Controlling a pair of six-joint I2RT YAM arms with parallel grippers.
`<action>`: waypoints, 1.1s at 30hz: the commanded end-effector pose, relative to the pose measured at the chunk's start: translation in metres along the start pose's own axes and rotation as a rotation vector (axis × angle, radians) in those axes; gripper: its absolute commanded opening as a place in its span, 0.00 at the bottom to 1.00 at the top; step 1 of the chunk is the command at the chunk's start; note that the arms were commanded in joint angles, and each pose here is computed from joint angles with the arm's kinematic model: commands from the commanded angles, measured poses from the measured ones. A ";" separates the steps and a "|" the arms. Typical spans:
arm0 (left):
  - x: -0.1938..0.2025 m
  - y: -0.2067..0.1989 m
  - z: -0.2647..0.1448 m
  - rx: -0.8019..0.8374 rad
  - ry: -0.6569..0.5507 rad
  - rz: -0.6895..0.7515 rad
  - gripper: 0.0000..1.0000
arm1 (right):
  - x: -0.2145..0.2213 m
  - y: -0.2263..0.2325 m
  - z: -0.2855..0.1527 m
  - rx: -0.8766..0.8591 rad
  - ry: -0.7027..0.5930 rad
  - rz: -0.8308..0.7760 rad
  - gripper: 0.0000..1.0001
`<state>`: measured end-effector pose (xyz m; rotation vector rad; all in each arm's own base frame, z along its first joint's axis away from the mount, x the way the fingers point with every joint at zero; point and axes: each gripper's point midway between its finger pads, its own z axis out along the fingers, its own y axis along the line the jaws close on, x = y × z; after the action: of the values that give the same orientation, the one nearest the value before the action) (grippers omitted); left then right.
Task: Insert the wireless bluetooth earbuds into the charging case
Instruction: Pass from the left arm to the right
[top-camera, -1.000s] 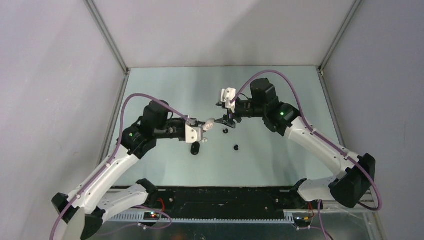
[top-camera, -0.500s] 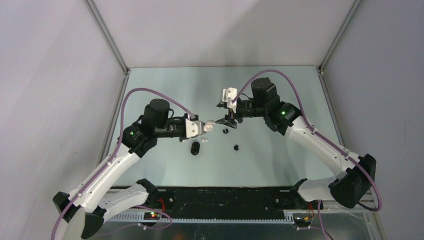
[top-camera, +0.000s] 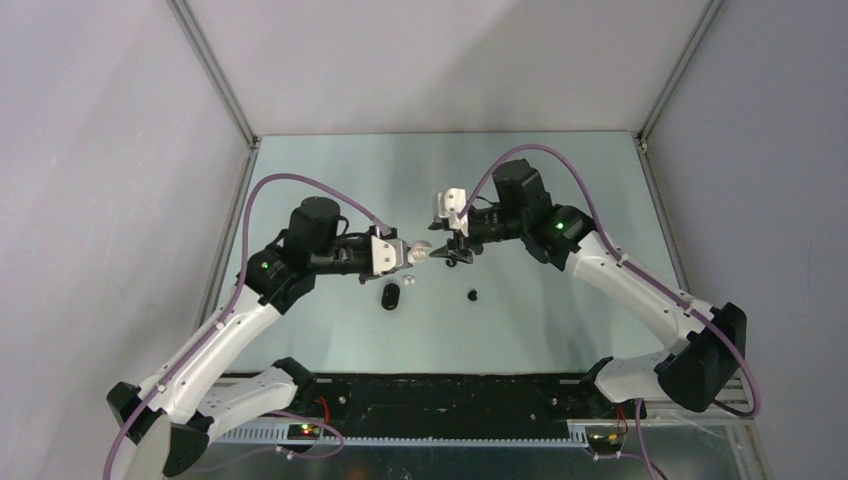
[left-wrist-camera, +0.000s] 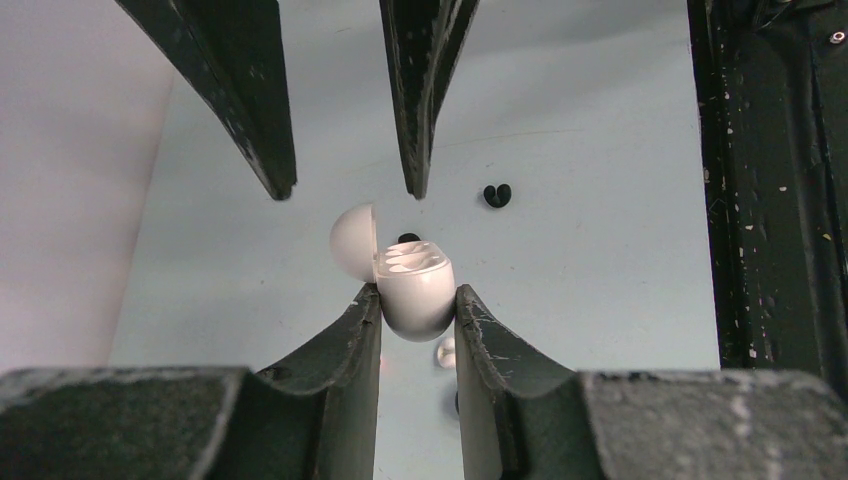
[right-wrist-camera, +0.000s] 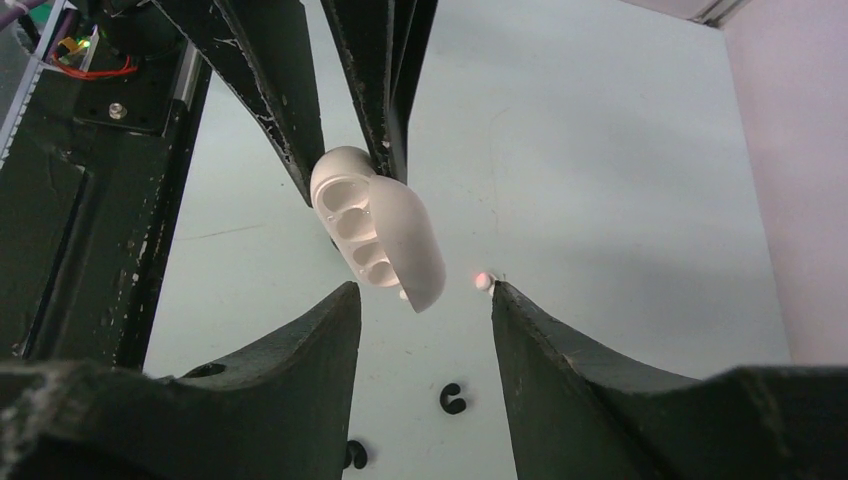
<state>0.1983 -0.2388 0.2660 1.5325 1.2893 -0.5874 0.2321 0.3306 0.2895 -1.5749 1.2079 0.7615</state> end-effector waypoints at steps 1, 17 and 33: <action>-0.021 0.009 -0.008 -0.026 -0.050 0.035 0.00 | -0.005 -0.004 0.007 -0.012 -0.004 -0.028 0.54; -0.021 0.008 -0.005 -0.014 -0.058 0.053 0.00 | 0.003 -0.006 0.015 -0.020 0.008 -0.014 0.38; -0.012 0.014 -0.004 -0.062 -0.031 0.002 0.00 | 0.000 -0.001 0.019 -0.035 -0.002 -0.015 0.00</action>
<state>0.1962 -0.2391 0.2654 1.5288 1.2987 -0.6047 0.2393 0.3417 0.2644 -1.6167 1.2451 0.7577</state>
